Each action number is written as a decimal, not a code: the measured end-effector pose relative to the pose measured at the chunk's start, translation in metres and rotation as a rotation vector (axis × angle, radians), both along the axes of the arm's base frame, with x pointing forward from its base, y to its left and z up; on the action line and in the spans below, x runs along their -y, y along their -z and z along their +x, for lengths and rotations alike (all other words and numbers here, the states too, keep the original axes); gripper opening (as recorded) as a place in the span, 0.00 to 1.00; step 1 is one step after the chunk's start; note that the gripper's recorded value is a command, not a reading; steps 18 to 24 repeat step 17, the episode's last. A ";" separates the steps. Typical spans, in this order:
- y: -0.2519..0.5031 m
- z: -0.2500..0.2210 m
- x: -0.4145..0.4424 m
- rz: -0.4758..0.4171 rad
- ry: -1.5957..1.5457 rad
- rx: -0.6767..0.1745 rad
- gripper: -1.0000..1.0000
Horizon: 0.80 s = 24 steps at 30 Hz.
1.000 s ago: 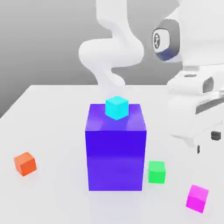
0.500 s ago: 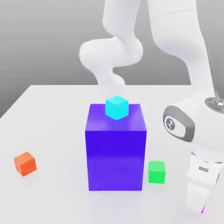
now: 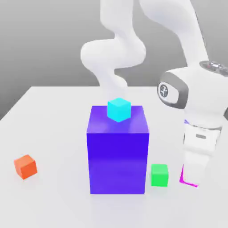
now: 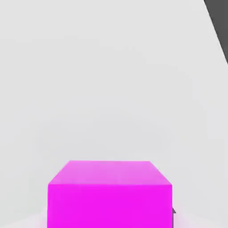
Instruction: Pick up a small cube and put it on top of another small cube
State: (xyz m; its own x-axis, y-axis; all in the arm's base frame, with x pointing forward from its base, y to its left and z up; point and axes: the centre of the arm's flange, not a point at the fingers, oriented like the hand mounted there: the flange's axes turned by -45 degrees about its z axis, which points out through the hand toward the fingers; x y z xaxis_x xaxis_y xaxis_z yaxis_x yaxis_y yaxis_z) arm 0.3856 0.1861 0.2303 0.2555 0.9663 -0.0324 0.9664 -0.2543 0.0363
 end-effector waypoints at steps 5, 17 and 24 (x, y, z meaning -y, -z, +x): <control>-0.013 -0.044 0.031 0.017 -0.214 -0.021 0.00; 0.047 -0.062 0.040 0.037 -0.299 -0.035 1.00; 0.047 -0.062 0.040 0.037 -0.299 -0.035 1.00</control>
